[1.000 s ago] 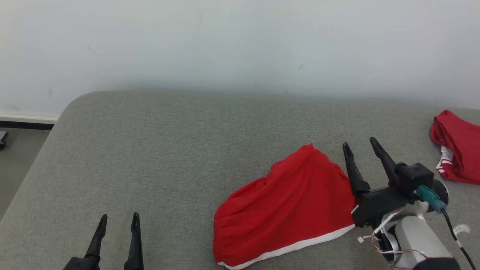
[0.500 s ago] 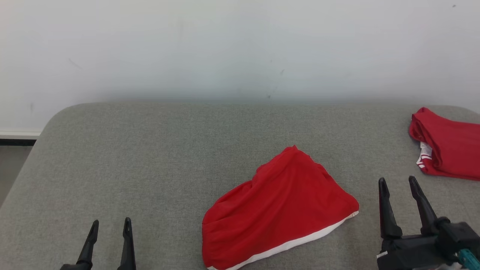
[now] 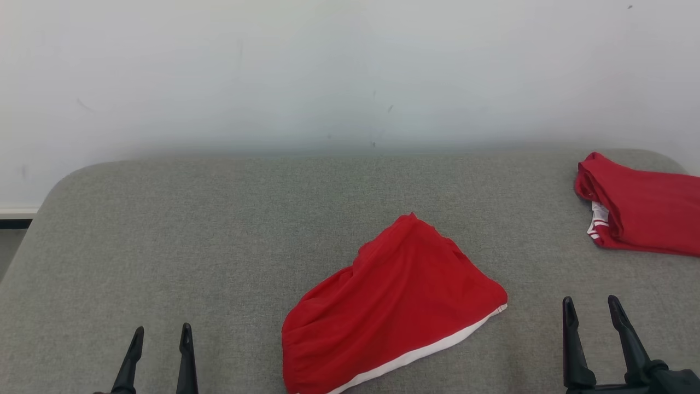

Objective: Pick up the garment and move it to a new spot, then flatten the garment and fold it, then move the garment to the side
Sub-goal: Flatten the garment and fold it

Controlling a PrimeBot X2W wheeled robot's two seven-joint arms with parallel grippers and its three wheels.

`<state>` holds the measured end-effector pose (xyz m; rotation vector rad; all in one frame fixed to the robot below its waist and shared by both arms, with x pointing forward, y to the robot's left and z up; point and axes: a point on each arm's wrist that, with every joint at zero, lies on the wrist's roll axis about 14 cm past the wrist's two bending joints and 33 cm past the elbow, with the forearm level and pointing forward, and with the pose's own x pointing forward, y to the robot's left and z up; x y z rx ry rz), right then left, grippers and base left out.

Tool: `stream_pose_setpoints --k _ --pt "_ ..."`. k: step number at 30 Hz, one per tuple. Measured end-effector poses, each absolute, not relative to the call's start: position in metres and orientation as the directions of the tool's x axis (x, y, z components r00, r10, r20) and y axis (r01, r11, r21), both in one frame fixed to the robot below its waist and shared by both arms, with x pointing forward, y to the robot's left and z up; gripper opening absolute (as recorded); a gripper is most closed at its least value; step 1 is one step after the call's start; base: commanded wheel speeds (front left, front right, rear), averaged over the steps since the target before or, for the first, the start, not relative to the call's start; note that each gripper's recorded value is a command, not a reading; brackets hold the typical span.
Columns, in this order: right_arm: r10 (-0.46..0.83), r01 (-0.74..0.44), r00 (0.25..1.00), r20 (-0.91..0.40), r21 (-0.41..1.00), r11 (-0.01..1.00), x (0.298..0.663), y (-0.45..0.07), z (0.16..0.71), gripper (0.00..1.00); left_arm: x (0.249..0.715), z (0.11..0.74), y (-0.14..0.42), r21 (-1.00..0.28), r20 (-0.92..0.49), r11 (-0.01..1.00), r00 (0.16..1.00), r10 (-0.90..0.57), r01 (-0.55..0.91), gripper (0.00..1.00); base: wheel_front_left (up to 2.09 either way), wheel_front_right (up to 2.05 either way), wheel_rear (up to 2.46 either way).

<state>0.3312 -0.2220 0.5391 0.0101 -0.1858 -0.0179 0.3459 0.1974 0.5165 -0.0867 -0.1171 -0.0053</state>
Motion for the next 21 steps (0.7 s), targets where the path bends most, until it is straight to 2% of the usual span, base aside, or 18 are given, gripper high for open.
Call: stream_pose_setpoints --k 10,16,21 --pt "0.008 -0.009 0.992 0.123 0.005 1.000 0.337 -0.218 0.521 1.00 0.340 0.497 0.183 -0.081 0.056 0.995 0.997 -0.059 0.063 1.00 0.00 0.00 0.00" --pt "0.019 -0.018 0.999 0.029 -0.015 1.000 0.349 -0.223 0.498 1.00 0.326 0.446 0.152 -0.130 -0.111 0.982 0.982 -0.154 0.139 1.00 0.00 0.00 0.00" --pt "0.025 -0.026 0.999 -0.043 -0.030 0.999 0.361 -0.228 0.477 1.00 0.311 0.408 0.117 -0.157 -0.236 0.961 0.936 -0.261 0.228 1.00 0.00 0.00 0.00"
